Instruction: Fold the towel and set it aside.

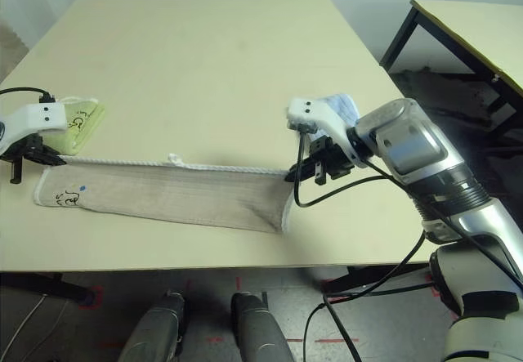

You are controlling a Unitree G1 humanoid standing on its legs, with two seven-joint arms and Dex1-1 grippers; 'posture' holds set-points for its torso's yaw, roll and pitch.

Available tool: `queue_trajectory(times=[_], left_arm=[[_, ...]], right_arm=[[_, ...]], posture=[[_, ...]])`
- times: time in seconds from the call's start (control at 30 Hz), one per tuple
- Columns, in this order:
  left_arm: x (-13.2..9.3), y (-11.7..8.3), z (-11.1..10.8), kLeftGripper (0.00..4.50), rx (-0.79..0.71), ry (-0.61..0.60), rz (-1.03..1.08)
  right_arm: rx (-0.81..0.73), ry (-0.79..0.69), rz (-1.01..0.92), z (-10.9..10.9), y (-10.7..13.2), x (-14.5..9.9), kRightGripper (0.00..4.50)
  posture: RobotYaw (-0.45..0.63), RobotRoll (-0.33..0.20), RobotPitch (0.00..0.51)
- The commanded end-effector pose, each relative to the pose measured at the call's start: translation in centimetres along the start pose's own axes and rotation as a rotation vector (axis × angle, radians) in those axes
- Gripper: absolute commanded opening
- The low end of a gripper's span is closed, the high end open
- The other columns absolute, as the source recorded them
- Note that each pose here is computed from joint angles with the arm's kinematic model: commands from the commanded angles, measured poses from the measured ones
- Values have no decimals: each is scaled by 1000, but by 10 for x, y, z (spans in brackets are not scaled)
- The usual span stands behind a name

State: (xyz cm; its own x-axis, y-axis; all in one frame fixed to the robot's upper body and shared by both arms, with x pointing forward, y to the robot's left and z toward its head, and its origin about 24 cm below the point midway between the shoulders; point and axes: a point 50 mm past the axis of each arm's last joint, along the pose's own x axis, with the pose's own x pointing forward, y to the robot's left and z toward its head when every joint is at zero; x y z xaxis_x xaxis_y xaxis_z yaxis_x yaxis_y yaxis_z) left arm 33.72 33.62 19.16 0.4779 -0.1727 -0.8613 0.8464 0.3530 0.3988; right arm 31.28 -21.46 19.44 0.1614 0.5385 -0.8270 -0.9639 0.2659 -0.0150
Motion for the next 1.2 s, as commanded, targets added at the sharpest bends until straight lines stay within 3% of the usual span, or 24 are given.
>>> queue_trajectory(times=[0.03, 0.27, 0.3, 0.33, 0.47, 0.7, 0.93, 1.2], left_arm=[[-2, 1, -4, 1778, -8, 15, 15], [-10, 2, -11, 4195, -44, 2, 45], [-13, 0, -17, 4491, -68, -4, 43], [-15, -2, -22, 4500, -95, -12, 39], [-21, -20, -49, 4500, -199, -39, -6], [-18, -51, -80, 4500, -368, -86, -9], [3, -75, -89, 4500, -549, -209, 13], [25, -78, -80, 4500, -607, -312, 25]], right_arm=[[0, -4, -26, 1, 0, -4, 1444], [14, -18, -72, -1, -1, -12, 3945], [28, -31, -80, -2, 1, -18, 4345], [42, -45, -86, -2, 3, -22, 4472], [119, -60, -84, -16, 22, -33, 4472], [278, -139, -56, -32, 53, -18, 4472], [334, -225, -85, -44, 66, 6, 4472], [335, -228, -114, -49, 61, 9, 4472]], posture=[[22, 0, 148], [27, 0, 151], [26, 0, 155], [24, 0, 156], [27, 0, 166], [33, 0, 173], [27, 0, 172], [28, 0, 165]])
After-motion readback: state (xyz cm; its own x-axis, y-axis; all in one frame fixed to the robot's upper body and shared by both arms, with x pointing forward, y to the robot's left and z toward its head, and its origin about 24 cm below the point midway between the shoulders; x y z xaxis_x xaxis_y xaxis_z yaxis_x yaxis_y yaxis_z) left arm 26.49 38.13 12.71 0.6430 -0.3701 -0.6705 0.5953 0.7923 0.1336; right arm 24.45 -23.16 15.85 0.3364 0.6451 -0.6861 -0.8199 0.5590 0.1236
